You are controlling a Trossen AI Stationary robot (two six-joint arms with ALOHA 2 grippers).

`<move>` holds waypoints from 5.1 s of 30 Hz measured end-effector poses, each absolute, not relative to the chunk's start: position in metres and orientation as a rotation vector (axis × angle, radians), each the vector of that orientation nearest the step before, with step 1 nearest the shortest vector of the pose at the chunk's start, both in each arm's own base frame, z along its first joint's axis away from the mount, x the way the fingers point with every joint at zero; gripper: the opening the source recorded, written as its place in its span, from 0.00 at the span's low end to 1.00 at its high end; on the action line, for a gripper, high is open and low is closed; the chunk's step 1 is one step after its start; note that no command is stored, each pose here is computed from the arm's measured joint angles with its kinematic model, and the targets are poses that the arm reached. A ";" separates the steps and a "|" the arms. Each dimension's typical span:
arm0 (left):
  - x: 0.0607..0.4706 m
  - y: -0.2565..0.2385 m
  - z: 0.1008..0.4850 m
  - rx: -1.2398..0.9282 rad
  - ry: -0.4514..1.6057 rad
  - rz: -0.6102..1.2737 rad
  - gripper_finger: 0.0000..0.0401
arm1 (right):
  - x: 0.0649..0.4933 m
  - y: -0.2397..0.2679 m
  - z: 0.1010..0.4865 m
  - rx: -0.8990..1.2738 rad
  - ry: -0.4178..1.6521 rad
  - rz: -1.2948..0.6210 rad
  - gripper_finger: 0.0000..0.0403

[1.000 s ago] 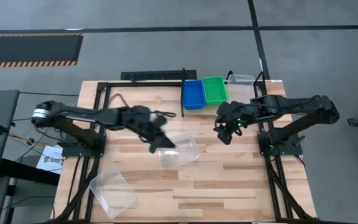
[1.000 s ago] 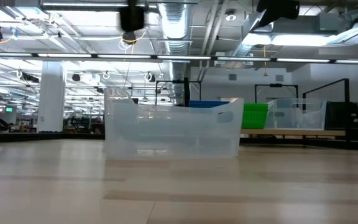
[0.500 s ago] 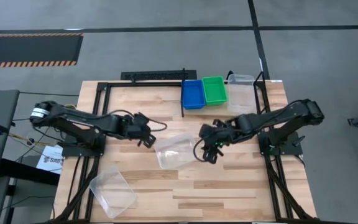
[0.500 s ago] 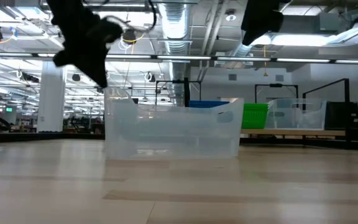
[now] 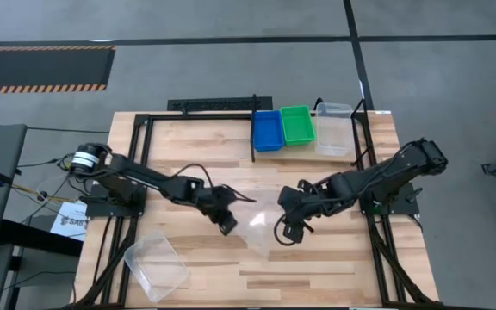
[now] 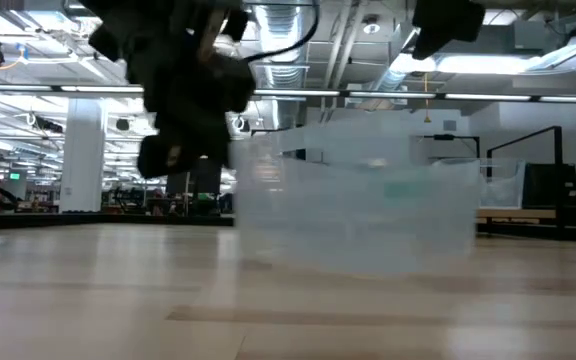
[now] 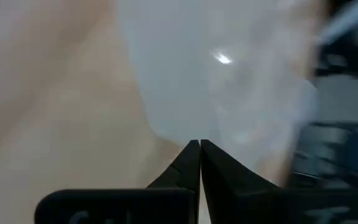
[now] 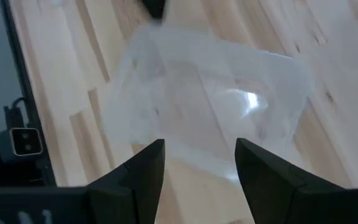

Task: Stack baskets on shelf by color
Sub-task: Stack the top transparent bin on top of the transparent bin on the shelf

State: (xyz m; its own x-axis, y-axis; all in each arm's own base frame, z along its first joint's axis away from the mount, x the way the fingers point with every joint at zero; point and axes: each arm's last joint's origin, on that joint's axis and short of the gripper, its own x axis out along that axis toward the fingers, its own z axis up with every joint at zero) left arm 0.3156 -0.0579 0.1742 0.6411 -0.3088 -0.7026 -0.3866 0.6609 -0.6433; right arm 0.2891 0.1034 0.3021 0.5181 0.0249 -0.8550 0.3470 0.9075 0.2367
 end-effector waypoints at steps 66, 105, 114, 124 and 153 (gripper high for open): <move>0.264 -0.038 0.306 -0.813 0.594 -0.044 0.00 | 0.277 0.152 0.302 0.180 1.162 0.284 0.05; 0.240 -0.014 0.317 -0.710 0.510 0.247 0.00 | 0.135 -0.084 0.287 -0.285 1.337 -0.307 0.04; 0.238 -0.012 0.313 -0.698 0.549 0.271 0.00 | 0.127 -0.100 0.271 -0.238 1.363 -0.299 0.04; 0.236 -0.012 0.311 -0.695 0.571 0.280 0.00 | 0.123 -0.109 0.270 -0.222 1.317 -0.256 0.04; 0.236 -0.011 0.311 -0.690 0.574 0.288 0.00 | 0.122 -0.117 0.272 -0.249 1.279 -0.284 0.14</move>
